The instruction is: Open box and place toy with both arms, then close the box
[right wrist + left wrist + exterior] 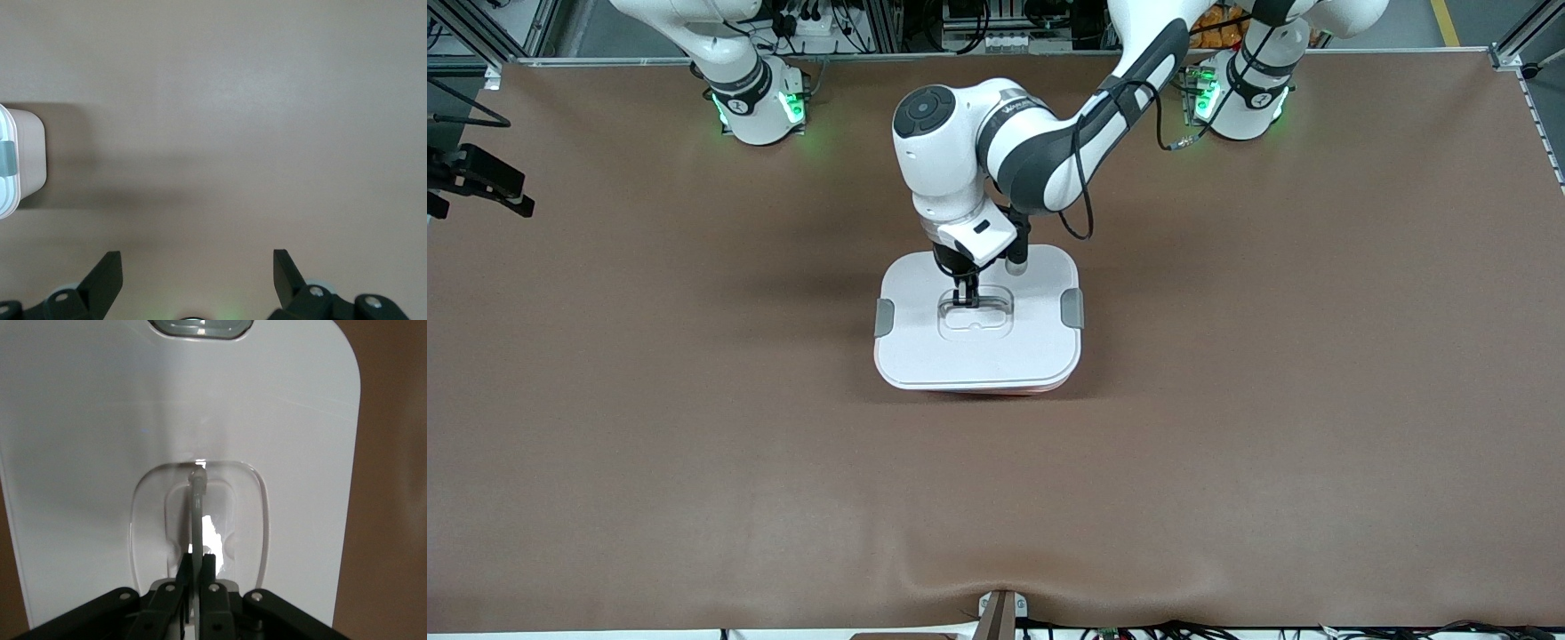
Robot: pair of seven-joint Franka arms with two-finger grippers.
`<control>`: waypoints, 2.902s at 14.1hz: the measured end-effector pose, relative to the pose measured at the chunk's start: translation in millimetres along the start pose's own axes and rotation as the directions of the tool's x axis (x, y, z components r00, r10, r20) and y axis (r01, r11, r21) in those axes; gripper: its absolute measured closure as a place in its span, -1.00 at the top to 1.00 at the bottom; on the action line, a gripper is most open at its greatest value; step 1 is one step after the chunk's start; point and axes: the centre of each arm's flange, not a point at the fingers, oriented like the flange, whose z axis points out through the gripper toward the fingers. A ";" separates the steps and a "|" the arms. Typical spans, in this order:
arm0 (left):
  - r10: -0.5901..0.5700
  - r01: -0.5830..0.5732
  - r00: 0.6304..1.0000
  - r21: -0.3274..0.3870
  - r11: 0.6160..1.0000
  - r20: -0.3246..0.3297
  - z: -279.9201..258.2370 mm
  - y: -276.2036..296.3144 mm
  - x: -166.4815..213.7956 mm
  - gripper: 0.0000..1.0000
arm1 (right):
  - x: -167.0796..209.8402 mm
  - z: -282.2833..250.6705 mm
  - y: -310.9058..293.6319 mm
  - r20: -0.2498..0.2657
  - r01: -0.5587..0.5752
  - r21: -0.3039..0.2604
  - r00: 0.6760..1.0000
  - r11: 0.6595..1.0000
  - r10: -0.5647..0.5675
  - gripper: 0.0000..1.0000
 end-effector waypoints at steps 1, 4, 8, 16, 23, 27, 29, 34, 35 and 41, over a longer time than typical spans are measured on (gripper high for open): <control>-0.003 0.003 1.000 -0.001 1.000 0.001 -0.5 -0.1 -0.3 -0.87 | -0.5 0.5 0.0 0.005 0.000 0.000 1.000 1.000 0.000 1.00; -0.013 0.013 1.000 -0.001 1.000 0.002 -1.0 -0.2 -0.6 -0.87 | -2.1 1.7 -0.1 0.020 0.000 0.002 1.000 1.000 0.000 1.00; -0.012 0.012 1.000 -0.001 1.000 0.002 -1.2 -1.2 -1.6 -0.87 | -2.2 1.7 0.8 0.020 -0.002 0.002 1.000 1.000 0.002 1.00; 0.002 -0.002 1.000 0.005 1.000 -0.003 4.8 -9.3 -8.6 -0.87 | -3.3 5.4 31.6 0.024 -0.059 0.004 0.998 0.998 0.059 1.00; 0.000 0.000 1.000 0.008 1.000 -0.011 6.3 -8.5 -6.9 -0.87 | -4.4 6.4 43.0 0.025 -0.079 0.005 0.997 0.997 0.078 1.00; -0.003 0.003 1.000 0.007 1.000 -0.014 7.2 -6.4 -5.1 -0.87 | -4.3 6.4 42.7 0.025 -0.078 0.005 0.997 0.997 0.078 1.00; -0.003 0.003 1.000 0.009 1.000 -0.017 9.3 -6.8 -5.2 -0.87 | -4.3 6.4 42.7 0.025 -0.078 0.005 0.997 0.997 0.078 1.00; -0.001 0.001 1.000 0.018 1.000 -0.027 16.8 -8.2 -5.4 -0.87 | -3.9 6.4 40.2 0.025 -0.073 0.005 0.997 0.997 0.073 1.00; -0.001 0.001 1.000 0.019 1.000 -0.029 17.8 -8.4 -5.4 -0.87 | -3.8 6.3 39.6 0.025 -0.072 0.005 0.997 0.997 0.072 1.00; 0.004 -0.002 0.999 0.030 1.000 -0.043 27.0 -11.4 -4.5 -0.87 | -3.8 6.3 39.5 0.025 -0.072 0.005 0.997 0.997 0.072 1.00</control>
